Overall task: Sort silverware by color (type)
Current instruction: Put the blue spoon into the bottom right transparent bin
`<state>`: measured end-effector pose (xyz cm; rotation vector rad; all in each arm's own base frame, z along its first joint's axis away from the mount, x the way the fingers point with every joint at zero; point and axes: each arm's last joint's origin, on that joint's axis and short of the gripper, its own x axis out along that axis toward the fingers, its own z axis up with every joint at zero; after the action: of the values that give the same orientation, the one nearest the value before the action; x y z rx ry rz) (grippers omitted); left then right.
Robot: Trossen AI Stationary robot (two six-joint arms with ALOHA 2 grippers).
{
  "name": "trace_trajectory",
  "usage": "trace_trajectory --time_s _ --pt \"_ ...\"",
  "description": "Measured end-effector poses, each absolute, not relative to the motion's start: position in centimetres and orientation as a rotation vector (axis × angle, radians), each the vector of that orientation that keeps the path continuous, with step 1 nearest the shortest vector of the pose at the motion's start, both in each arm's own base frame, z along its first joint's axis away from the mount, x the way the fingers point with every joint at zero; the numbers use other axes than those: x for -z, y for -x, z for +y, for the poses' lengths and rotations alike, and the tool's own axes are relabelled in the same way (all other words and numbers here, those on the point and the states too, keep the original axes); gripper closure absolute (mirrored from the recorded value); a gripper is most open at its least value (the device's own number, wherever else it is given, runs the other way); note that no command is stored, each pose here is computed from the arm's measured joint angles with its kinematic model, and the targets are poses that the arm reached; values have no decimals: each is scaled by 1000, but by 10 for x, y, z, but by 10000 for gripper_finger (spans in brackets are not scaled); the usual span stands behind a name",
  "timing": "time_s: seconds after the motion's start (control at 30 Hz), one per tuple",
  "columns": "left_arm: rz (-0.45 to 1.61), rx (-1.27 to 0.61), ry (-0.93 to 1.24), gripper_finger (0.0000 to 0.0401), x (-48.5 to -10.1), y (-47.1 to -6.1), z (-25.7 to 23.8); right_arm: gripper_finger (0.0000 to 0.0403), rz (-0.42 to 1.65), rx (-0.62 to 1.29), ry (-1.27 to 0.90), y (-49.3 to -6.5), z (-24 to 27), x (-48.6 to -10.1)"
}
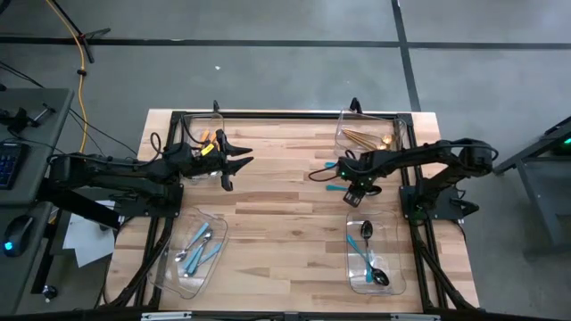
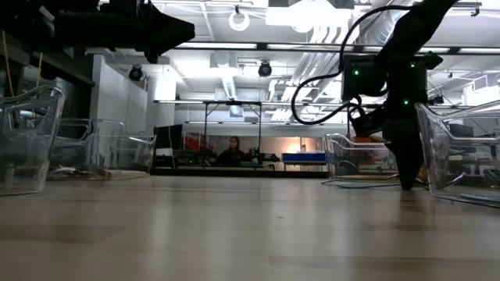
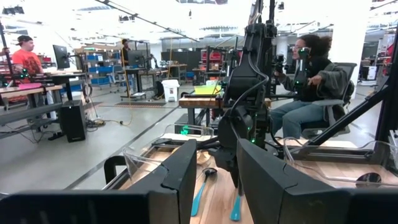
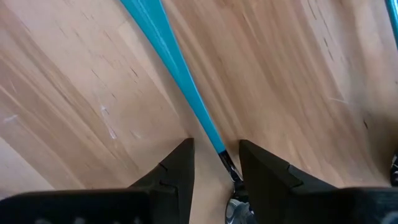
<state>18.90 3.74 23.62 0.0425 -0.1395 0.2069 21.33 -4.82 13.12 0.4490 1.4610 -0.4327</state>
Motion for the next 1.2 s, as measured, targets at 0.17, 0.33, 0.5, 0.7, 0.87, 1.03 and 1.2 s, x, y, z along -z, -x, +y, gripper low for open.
trace_trajectory --time_s 0.17,0.33,0.5,0.7,0.87,1.03,1.2 --pt "-139 -207 -42 295 -236 -189 37 289 1475 429 -446 -214 -48 -128" --pt "-139 -207 -43 295 -236 -189 37 290 1476 430 -450 -213 -48 -128" --pt "-139 -207 -42 295 -236 -189 37 325 1472 445 -471 -213 -48 -128" --pt "-139 -207 -42 295 -236 -189 37 396 1464 456 -490 -214 -48 -128" --pt "-139 -207 -42 295 -236 -189 37 395 1465 457 -488 -214 -48 -127" --pt "-139 -207 -42 295 -236 -189 37 398 1470 441 -471 -214 -48 -127" --pt "-140 -207 -42 295 -236 -189 37 400 1465 418 -448 -217 -49 -130"
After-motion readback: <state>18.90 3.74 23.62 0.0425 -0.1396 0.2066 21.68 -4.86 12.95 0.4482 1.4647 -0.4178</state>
